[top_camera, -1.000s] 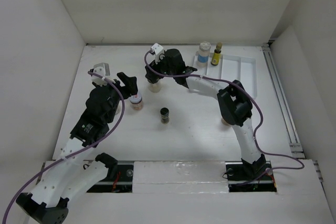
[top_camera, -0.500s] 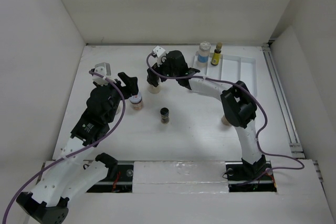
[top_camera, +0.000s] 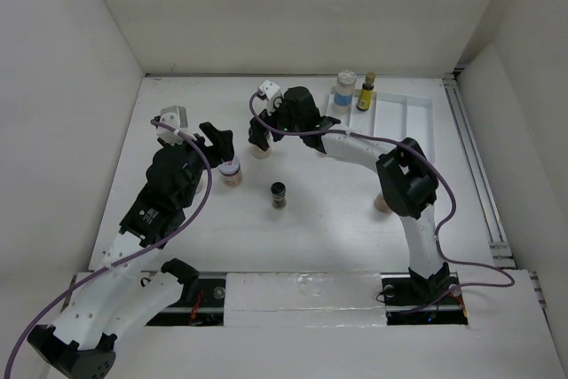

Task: Organize the condiment bottles

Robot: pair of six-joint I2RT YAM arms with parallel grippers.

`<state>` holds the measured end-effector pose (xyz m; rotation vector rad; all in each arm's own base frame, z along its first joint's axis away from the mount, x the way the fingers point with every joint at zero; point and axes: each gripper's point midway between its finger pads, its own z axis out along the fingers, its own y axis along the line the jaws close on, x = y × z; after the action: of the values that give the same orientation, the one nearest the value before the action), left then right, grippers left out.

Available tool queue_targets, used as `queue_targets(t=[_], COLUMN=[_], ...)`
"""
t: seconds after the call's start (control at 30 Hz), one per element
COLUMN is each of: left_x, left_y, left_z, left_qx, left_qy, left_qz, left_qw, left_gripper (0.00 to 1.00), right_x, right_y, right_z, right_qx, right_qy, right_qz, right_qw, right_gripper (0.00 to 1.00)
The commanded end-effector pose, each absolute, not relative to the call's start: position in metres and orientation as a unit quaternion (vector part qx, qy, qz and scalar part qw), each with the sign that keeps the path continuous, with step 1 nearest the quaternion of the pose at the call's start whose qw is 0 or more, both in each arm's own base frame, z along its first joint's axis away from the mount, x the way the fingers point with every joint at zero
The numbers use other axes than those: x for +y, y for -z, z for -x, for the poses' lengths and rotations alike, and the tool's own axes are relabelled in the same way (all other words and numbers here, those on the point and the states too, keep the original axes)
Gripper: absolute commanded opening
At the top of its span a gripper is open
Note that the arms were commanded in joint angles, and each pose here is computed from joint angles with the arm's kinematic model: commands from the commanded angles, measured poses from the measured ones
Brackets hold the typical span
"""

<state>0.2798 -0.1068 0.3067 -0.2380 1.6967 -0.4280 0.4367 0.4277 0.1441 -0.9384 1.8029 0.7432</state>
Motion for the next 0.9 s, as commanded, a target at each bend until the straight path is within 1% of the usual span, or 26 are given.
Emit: queue_targets(t=[0.0, 0.03, 0.1, 0.13, 0.23, 0.27, 0.3, 0.33, 0.37, 0.43, 0.47, 0.5, 0.63, 0.67, 0.7, 0.73, 0.77, 0.8, 0.87], left_x=[-0.108, -0.108, -0.107, -0.107, -0.107, -0.107, -0.107, -0.107, -0.107, -0.107, -0.107, -0.107, -0.107, -0.107, -0.108, -0.109, -0.109, -0.109, -0.109], left_y=[-0.319, -0.319, -0.321, -0.321, -0.321, -0.321, -0.321, -0.321, -0.321, -0.321, -0.321, -0.321, -0.321, -0.321, -0.321, -0.323, -0.323, -0.323, -0.321], left_z=[-0.281, -0.281, -0.279, -0.279, -0.279, -0.279, -0.279, -0.279, -0.279, -0.279, -0.279, -0.279, -0.279, -0.279, -0.278, -0.279, -0.279, -0.279, -0.281], left_qx=[0.729, 0.729, 0.726, 0.726, 0.726, 0.726, 0.726, 0.726, 0.726, 0.726, 0.726, 0.726, 0.726, 0.726, 0.727, 0.724, 0.724, 0.724, 0.727], left_qy=[0.196, 0.196, 0.198, 0.198, 0.198, 0.198, 0.198, 0.198, 0.198, 0.198, 0.198, 0.198, 0.198, 0.198, 0.201, 0.203, 0.203, 0.203, 0.201], left_qz=[0.101, 0.101, 0.101, 0.101, 0.101, 0.101, 0.101, 0.101, 0.101, 0.101, 0.101, 0.101, 0.101, 0.101, 0.098, 0.099, 0.099, 0.099, 0.098], left_qw=[0.648, 0.648, 0.65, 0.65, 0.65, 0.65, 0.65, 0.65, 0.65, 0.65, 0.65, 0.65, 0.65, 0.65, 0.649, 0.652, 0.652, 0.652, 0.649], left_gripper=[0.7, 0.7, 0.7, 0.7, 0.7, 0.7, 0.7, 0.7, 0.7, 0.7, 0.7, 0.7, 0.7, 0.7, 0.7, 0.7, 0.7, 0.7, 0.7], right_x=[0.438, 0.439, 0.44, 0.441, 0.444, 0.444, 0.443, 0.445, 0.443, 0.444, 0.441, 0.439, 0.416, 0.401, 0.389, 0.37, 0.356, 0.33, 0.289], right_y=[-0.147, -0.136, -0.134, -0.13, -0.127, -0.132, -0.131, -0.146, -0.156, -0.185, -0.191, -0.22, -0.296, -0.312, -0.315, -0.352, -0.364, -0.375, -0.403], right_z=[-0.438, -0.439, -0.44, -0.442, -0.447, -0.45, -0.451, -0.453, -0.45, -0.45, -0.446, -0.443, -0.433, -0.437, -0.435, -0.429, -0.429, -0.437, -0.434], right_qx=[0.727, 0.733, 0.734, 0.736, 0.739, 0.738, 0.741, 0.73, 0.724, 0.701, 0.695, 0.678, 0.628, 0.621, 0.624, 0.602, 0.599, 0.598, 0.588], right_qy=[-0.318, -0.317, -0.316, -0.316, -0.315, -0.311, -0.31, -0.313, -0.318, -0.334, -0.338, -0.347, -0.355, -0.348, -0.343, -0.338, -0.33, -0.315, -0.291], right_qz=[0.38, 0.381, 0.381, 0.381, 0.375, 0.372, 0.366, 0.365, 0.36, 0.347, 0.342, 0.335, 0.324, 0.312, 0.307, 0.295, 0.285, 0.27, 0.243], right_qw=[0.474, 0.467, 0.464, 0.462, 0.463, 0.47, 0.47, 0.486, 0.495, 0.527, 0.533, 0.554, 0.612, 0.629, 0.632, 0.66, 0.672, 0.686, 0.714], right_gripper=[0.98, 0.97, 0.97, 0.92, 0.88, 0.81, 0.7, 0.61, 0.58, 0.55, 0.55, 0.55, 0.54, 0.54, 0.54, 0.54, 0.54, 0.54, 0.54])
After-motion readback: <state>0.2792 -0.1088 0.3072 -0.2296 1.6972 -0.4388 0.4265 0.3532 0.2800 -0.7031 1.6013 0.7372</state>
